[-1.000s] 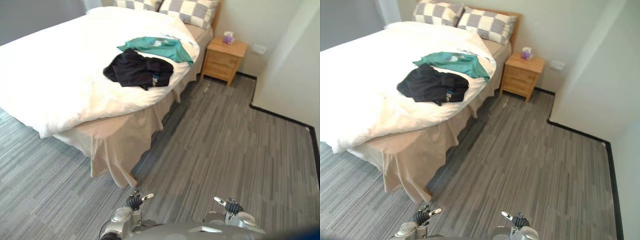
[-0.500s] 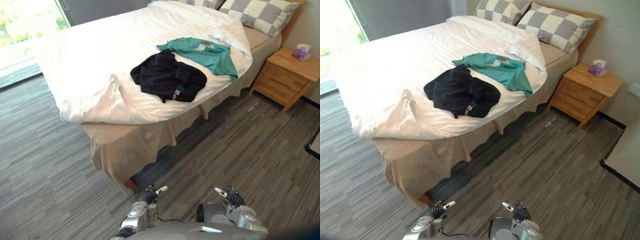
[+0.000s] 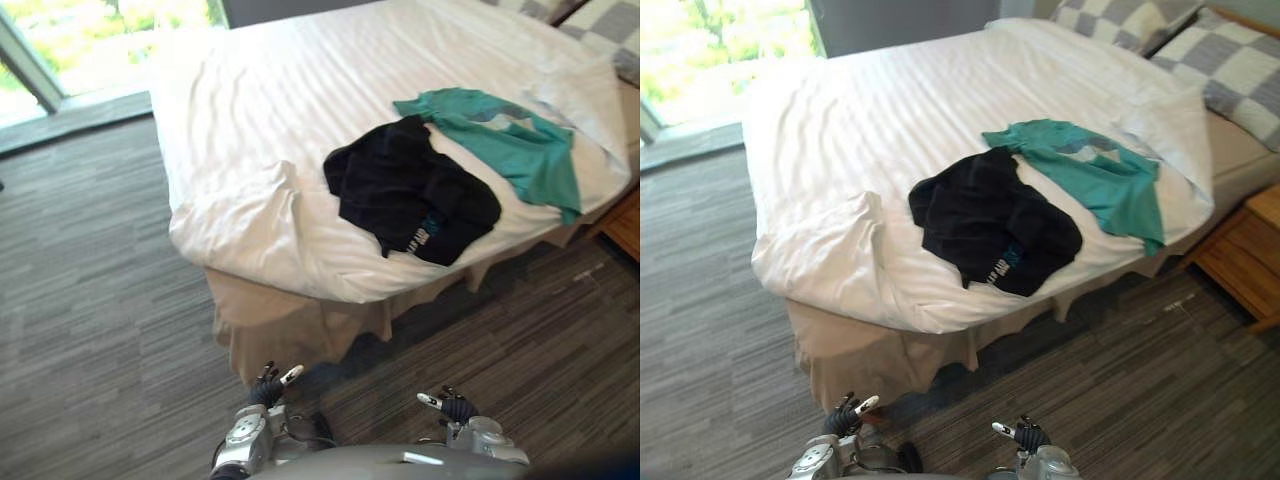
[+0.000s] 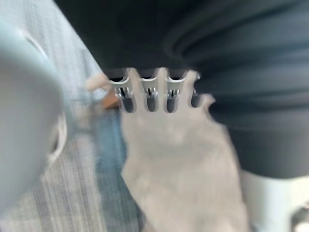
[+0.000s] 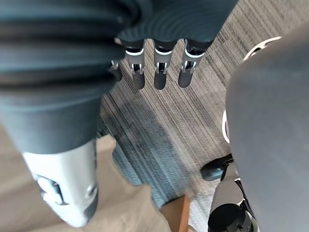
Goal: Tidy the bed and pick cloth on bed and put in laundry
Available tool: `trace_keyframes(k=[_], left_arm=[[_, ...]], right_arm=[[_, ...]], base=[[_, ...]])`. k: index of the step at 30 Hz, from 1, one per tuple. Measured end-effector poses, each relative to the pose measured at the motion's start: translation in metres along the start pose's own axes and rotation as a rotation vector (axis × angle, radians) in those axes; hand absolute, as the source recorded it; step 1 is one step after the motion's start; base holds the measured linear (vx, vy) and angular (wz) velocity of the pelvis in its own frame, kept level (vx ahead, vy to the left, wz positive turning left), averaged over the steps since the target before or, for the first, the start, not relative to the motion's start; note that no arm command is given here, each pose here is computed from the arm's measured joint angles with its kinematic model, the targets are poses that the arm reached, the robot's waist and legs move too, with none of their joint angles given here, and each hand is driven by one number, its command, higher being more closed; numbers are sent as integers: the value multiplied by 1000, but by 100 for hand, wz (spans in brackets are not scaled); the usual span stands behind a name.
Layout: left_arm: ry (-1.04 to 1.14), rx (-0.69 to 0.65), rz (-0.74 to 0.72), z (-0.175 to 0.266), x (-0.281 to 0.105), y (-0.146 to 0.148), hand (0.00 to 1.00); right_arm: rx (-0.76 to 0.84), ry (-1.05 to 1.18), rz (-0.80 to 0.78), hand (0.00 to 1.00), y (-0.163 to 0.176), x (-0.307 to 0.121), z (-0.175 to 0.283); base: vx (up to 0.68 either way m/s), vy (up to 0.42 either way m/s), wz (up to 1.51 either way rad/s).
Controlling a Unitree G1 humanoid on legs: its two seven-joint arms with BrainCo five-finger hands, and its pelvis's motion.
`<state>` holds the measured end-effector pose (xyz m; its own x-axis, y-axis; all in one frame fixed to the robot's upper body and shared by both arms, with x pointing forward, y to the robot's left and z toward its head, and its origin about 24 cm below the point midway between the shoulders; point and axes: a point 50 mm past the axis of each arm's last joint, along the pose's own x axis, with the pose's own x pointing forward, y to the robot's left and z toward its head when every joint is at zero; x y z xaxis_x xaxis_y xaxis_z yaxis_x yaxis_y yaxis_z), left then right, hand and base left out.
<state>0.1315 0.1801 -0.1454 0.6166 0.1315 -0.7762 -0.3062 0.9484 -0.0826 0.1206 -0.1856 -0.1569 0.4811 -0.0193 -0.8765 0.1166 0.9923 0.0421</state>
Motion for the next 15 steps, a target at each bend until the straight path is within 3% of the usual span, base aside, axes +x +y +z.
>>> trace_keyframes(k=[6, 15], left_arm=[[56, 30, -30, -10, -2, -9, 0], [71, 61, -46, -4, 4, -16, 0]], right_arm=[[4, -32, -35, 0, -5, -1, 3], [41, -94, -6, 0, 1, -2, 7]], base=[[171, -69, 32], [77, -200, 58]])
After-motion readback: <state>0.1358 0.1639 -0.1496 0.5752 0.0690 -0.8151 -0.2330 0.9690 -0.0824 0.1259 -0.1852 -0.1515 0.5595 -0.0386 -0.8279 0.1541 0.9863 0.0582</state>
